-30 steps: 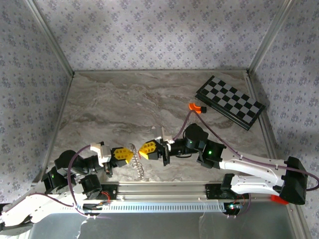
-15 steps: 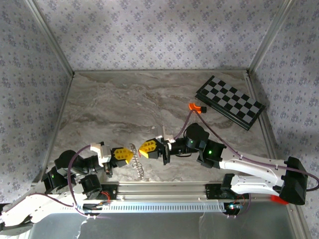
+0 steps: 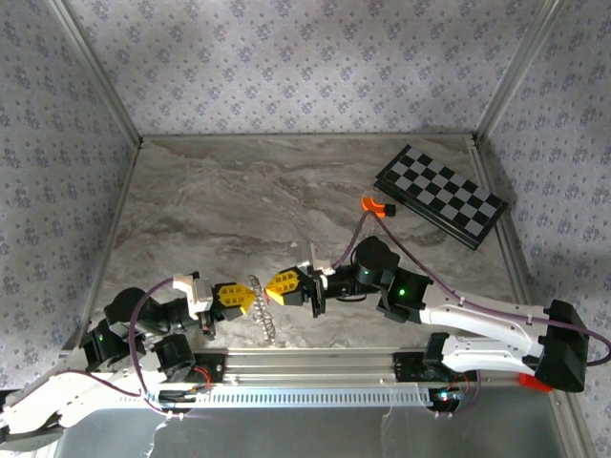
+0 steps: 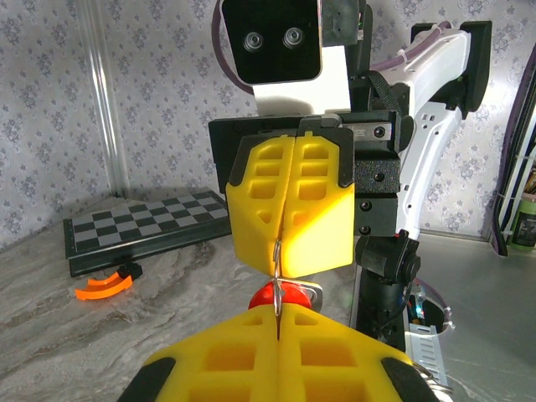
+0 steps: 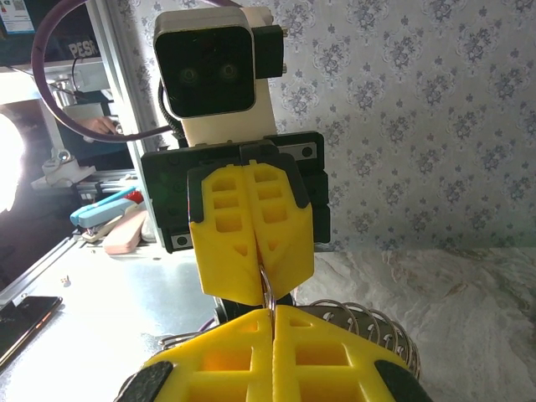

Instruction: Put the keys on the keyring

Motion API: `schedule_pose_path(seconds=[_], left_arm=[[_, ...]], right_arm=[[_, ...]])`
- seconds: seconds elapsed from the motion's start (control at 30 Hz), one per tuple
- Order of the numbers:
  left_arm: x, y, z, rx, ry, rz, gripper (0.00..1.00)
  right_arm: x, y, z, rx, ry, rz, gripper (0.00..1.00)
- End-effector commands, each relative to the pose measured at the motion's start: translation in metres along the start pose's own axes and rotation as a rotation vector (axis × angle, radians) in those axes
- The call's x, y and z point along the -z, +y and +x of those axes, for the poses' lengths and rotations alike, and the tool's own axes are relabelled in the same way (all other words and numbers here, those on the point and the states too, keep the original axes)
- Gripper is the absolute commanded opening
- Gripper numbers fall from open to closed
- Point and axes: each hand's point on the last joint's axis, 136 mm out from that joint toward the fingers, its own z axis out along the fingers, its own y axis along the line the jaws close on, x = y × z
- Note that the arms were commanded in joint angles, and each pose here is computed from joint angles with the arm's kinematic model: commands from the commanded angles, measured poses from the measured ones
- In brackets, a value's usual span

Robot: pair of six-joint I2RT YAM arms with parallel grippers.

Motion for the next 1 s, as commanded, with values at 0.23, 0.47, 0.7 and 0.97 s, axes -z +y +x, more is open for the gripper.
schedule_pose_path(seconds=[0.23, 0.47, 0.7, 0.97], left_arm=[[0.005, -0.0037, -0.0207, -0.033, -0.083, 0.013, 0.0], [0.0044, -0.0032, -0.0196, -0.032, -0.079, 0.012, 0.0], [0.0028, -0.0021, -0.0182, -0.03, -0.07, 0.008, 0.0], [-0.0022, -0.0004, -0.015, -0.026, -0.044, 0.004, 0.0]], right_arm=[[-0.0028, 0.0068, -0.0084, 0.027, -0.018, -0.033, 0.0], [-0.004, 0.0102, -0.0108, 0.032, -0.02, -0.047, 0.0], [-0.0041, 0.0118, -0.0119, 0.038, -0.018, -0.053, 0.0], [-0.0042, 0.0132, -0.0131, 0.043, -0.016, -0.055, 0.0]])
